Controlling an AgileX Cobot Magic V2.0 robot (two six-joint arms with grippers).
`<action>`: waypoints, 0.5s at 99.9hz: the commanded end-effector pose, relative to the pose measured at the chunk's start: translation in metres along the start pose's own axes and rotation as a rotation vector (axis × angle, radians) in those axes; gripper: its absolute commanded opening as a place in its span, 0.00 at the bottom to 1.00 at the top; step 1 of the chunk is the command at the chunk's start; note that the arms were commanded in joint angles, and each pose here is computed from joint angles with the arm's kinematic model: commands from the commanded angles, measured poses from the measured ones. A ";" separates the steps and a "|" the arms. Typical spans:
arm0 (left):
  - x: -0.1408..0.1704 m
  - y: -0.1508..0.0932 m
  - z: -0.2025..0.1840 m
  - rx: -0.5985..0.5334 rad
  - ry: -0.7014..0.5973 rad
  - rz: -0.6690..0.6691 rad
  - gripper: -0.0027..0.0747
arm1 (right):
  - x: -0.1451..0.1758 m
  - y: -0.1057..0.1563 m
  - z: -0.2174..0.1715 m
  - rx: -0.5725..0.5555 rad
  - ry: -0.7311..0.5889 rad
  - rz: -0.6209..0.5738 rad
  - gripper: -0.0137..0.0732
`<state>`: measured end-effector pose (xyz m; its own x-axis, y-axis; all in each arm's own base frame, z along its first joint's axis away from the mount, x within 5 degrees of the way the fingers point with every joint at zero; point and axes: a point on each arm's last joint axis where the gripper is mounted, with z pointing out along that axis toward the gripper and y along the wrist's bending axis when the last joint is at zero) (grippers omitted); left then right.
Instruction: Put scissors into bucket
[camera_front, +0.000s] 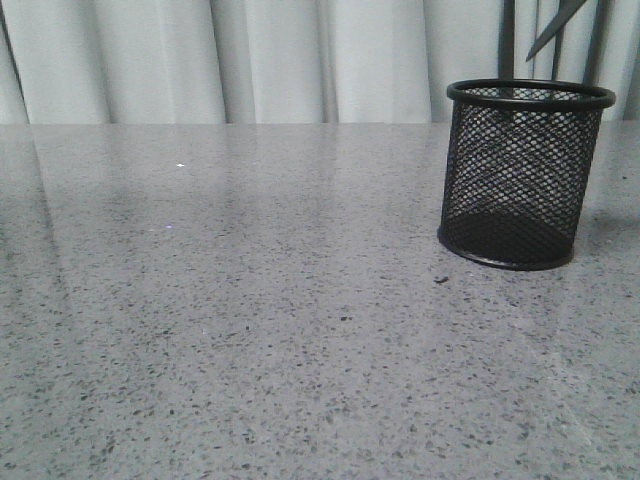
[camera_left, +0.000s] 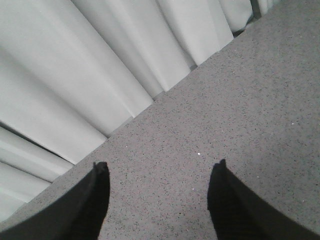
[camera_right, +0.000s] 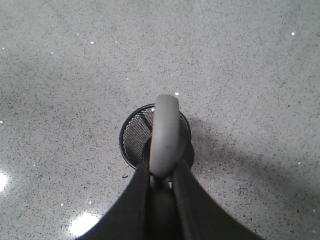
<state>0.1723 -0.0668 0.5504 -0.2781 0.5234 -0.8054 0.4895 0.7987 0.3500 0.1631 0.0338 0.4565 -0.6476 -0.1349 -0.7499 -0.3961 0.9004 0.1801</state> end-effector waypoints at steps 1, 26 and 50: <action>-0.004 0.002 -0.013 -0.020 -0.055 -0.019 0.55 | -0.004 0.003 -0.001 -0.031 0.021 -0.007 0.10; -0.004 0.003 -0.013 -0.020 -0.056 -0.019 0.55 | -0.008 -0.001 0.025 -0.041 0.110 -0.037 0.10; -0.004 0.003 -0.013 -0.020 -0.056 -0.019 0.55 | -0.011 -0.003 0.045 -0.054 0.172 -0.051 0.10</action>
<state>0.1723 -0.0668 0.5504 -0.2790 0.5220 -0.8060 0.4890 0.7996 0.3486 0.2051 0.0481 0.4282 -0.7317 -0.2295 -0.6418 -0.4364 0.8811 0.1824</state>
